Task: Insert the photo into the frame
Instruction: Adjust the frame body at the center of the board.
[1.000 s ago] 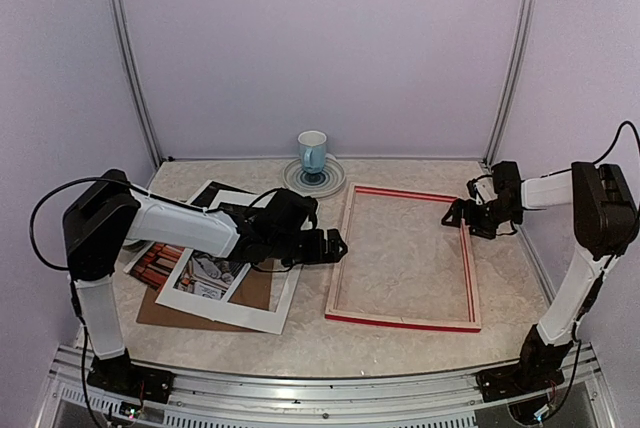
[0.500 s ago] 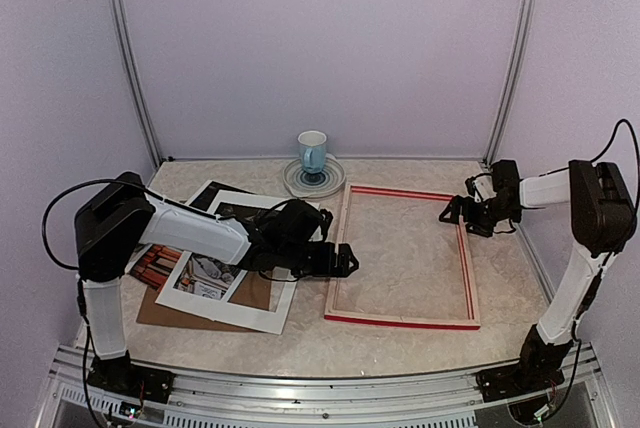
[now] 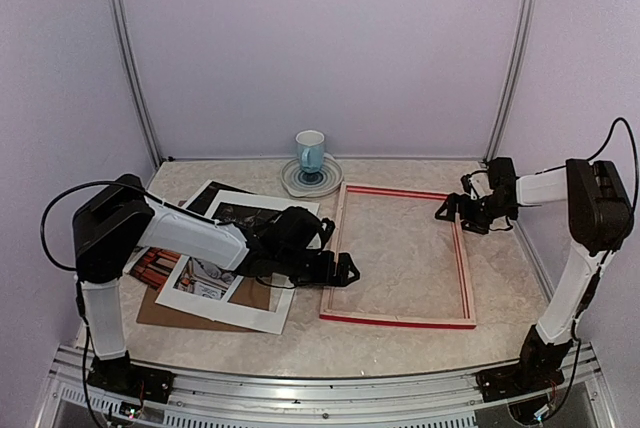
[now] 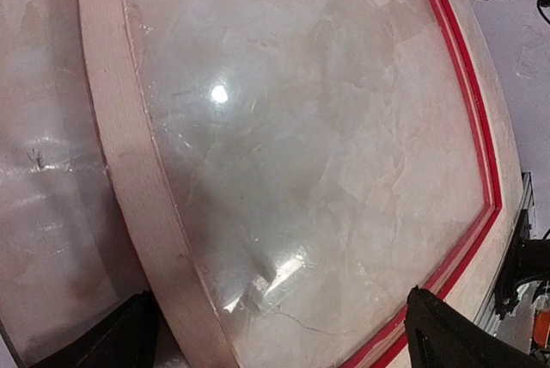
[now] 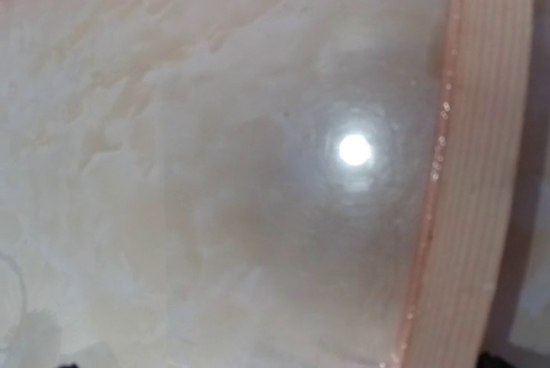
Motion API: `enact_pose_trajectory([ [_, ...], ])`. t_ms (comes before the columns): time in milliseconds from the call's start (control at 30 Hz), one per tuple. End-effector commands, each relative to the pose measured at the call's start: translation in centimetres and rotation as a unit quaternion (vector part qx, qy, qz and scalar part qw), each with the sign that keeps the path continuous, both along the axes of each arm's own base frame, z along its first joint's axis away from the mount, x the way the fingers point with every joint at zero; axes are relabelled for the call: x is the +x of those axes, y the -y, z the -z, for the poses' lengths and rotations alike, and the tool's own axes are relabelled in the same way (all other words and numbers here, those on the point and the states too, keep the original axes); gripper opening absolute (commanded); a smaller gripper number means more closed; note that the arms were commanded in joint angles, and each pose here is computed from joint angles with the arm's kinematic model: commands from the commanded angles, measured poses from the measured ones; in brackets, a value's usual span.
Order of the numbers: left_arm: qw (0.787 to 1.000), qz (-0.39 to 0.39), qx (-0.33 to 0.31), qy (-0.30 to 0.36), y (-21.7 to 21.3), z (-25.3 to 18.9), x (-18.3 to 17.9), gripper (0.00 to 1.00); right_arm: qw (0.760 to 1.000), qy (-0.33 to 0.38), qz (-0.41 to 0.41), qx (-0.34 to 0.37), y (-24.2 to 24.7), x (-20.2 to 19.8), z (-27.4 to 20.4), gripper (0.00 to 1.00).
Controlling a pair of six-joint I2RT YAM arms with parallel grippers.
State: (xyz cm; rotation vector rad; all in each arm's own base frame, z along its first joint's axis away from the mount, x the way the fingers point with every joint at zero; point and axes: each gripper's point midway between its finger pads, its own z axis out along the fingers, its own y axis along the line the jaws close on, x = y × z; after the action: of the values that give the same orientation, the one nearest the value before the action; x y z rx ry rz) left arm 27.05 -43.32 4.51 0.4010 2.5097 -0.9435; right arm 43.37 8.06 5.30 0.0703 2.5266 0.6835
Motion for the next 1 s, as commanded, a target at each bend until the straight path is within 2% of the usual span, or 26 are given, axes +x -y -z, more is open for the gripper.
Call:
enact_pose_trajectory([
  [0, 1.0, 0.008, -0.021, 0.005, 0.0, -1.7, -0.8, 0.99, 0.999, 0.014, -0.034, 0.023, -2.5, 0.3, -0.8, 0.99],
  [333, 0.999, 0.037, -0.032, 0.006, 0.7, -2.6, -2.1, 0.99, 1.0, 0.017, -0.006, -0.014, -1.1, -0.2, -2.2, 0.99],
  [567, 0.999, 0.001, -0.012, 0.031, -1.3, -3.6, -1.4, 0.99, 0.995, 0.027, 0.06, -0.071, 1.6, -0.3, -5.5, 0.99],
  [667, 0.999, -0.022, 0.002, 0.049, -2.7, -4.6, -0.7, 0.99, 0.998, 0.043, 0.035, -0.036, 0.3, -0.7, -8.3, 0.99],
  [833, 0.995, -0.067, 0.023, 0.073, -5.8, -6.3, 1.3, 0.99, 0.991, 0.123, -0.002, 0.05, -2.3, -2.6, -13.4, 0.99],
  [967, 0.99, -0.1, 0.028, 0.093, -8.7, -8.1, 3.1, 0.99, 0.987, 0.128, -0.034, 0.096, -5.7, -4.0, -15.6, 0.99],
])
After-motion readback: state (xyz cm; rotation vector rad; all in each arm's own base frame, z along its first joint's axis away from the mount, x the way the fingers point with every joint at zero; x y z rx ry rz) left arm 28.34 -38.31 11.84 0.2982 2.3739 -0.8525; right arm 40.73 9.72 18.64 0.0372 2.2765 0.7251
